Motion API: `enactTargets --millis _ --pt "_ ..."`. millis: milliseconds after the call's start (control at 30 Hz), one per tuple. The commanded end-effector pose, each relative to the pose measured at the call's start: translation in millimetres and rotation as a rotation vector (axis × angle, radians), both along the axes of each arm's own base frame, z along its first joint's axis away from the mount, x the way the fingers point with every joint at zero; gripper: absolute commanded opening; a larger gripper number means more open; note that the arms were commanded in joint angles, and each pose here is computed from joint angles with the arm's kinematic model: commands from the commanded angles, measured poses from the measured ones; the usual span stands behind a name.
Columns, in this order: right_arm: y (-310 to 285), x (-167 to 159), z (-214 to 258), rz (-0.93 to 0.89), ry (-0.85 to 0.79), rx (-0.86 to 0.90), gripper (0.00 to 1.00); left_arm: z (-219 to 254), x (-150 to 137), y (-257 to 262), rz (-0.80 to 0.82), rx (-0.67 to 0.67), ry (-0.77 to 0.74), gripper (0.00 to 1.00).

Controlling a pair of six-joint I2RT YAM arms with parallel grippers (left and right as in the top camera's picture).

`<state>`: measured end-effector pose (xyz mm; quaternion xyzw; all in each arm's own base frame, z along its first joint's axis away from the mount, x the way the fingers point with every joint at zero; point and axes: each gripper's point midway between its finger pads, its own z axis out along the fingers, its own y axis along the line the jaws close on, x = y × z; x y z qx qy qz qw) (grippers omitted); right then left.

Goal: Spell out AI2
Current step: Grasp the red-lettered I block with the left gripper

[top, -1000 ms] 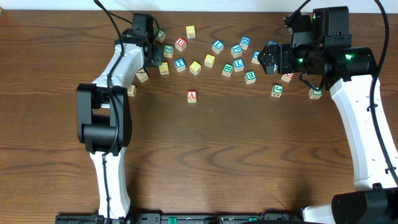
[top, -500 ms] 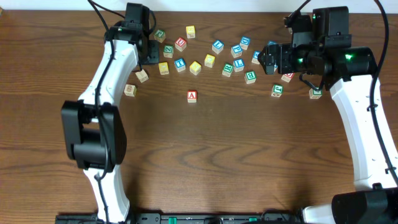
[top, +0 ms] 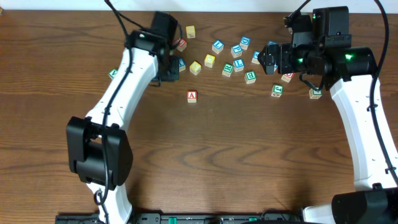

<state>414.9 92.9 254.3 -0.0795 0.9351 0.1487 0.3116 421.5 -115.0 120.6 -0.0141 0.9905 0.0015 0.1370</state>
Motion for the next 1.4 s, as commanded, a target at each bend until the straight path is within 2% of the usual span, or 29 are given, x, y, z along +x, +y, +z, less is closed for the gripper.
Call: enactTargets --millis 0,333,500,633,767,933,1367 --pt "-1.6 0.8 -0.6 0.001 -0.001 -0.008 0.99 -26.4 -12.4 -3.9 0.066 0.0 0.048 0.22" --pt "-1.5 0.7 -0.7 0.001 -0.001 -0.008 0.99 -71.9 -13.6 -16.9 0.043 -0.018 0.004 0.22" --pt "-1.6 0.7 -0.7 0.001 -0.001 -0.008 0.99 -88.4 -8.5 -18.8 -0.033 -0.012 -0.039 0.22" --pt "-1.6 0.7 -0.7 0.001 -0.001 -0.008 0.99 -102.2 -10.9 -17.9 -0.04 -0.01 -0.038 0.22" --pt "-1.6 0.7 -0.7 0.001 -0.001 -0.008 0.99 -114.1 -12.0 -18.3 -0.115 0.018 -0.018 0.22" --pt "-1.5 0.7 -0.7 0.001 -0.001 -0.008 0.99 -122.0 -13.8 -27.4 -0.212 -0.007 -0.001 0.22" --pt "-1.5 0.7 -0.7 0.001 -0.001 -0.008 0.99 -126.7 -11.2 -37.7 -0.23 -0.013 -0.017 0.22"
